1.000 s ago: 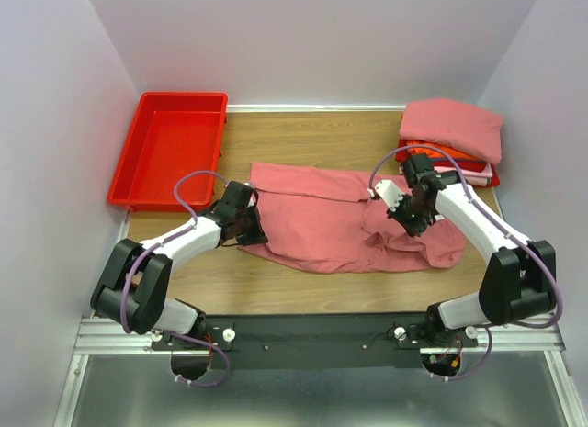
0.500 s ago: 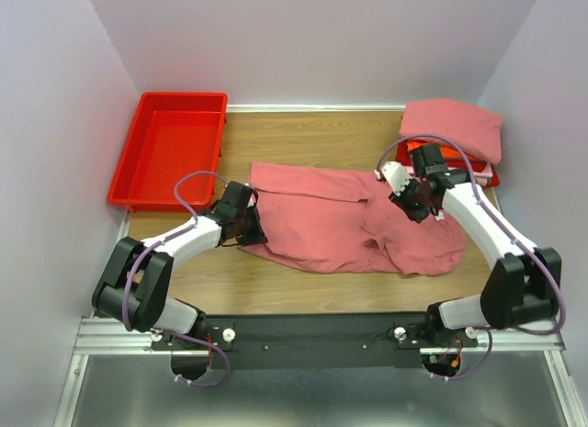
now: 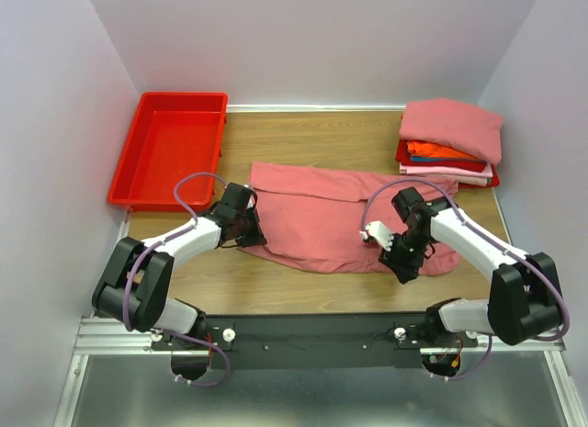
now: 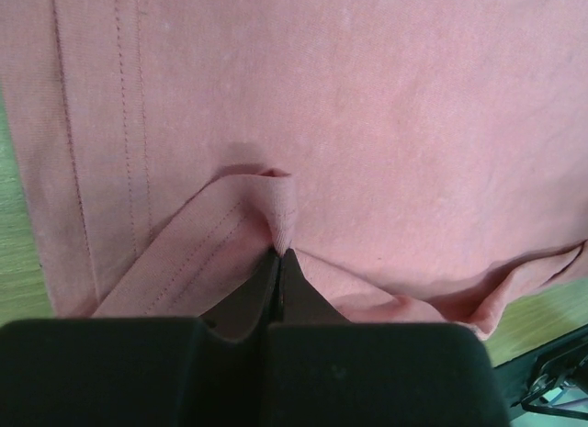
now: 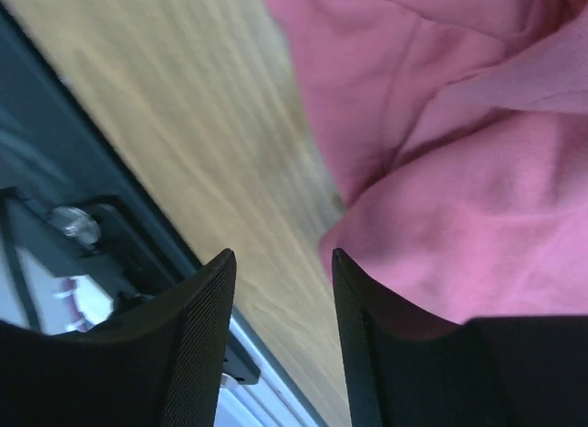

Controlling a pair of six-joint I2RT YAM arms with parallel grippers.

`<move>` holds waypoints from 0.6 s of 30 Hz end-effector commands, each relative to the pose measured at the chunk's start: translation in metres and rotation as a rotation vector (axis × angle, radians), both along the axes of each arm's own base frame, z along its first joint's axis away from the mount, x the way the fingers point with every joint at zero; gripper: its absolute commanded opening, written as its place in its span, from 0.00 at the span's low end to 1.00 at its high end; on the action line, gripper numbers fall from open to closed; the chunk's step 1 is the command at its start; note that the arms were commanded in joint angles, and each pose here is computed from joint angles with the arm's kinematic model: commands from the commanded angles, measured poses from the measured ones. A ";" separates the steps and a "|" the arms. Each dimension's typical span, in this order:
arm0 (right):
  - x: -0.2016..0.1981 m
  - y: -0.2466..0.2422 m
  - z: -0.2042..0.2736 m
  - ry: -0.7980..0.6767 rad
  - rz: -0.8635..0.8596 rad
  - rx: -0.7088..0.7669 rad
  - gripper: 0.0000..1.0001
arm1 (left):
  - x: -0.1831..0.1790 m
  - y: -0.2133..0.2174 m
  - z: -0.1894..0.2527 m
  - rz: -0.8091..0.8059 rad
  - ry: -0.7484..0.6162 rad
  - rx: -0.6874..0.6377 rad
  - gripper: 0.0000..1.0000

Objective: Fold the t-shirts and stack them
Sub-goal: Fold the tshirt

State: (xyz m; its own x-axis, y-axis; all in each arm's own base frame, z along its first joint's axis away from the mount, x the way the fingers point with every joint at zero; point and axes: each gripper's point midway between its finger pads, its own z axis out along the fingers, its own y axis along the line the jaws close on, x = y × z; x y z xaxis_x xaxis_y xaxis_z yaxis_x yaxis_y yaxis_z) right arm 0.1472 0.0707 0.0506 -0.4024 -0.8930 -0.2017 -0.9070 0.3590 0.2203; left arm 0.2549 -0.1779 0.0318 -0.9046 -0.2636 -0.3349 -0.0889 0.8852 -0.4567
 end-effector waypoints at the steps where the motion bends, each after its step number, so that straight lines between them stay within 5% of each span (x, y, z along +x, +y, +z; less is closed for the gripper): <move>1: 0.021 -0.009 -0.008 -0.117 -0.060 -0.100 0.54 | -0.003 0.000 -0.004 -0.015 0.004 -0.007 0.00; 14: 0.034 -0.014 -0.027 -0.178 -0.117 -0.183 0.51 | -0.005 0.001 -0.006 -0.017 0.011 -0.007 0.00; 18: 0.034 -0.017 -0.029 -0.179 -0.128 -0.200 0.35 | -0.004 0.000 -0.005 -0.019 0.005 -0.010 0.00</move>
State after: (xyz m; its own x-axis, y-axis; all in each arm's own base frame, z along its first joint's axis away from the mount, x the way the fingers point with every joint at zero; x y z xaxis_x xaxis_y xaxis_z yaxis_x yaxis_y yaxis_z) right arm 0.1754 0.0576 0.0248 -0.4709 -0.8744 -0.1165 -0.8812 0.4725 0.0158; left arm 0.2535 -0.1773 0.0296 -0.9051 -0.2634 -0.3338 -0.0895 0.8855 -0.4560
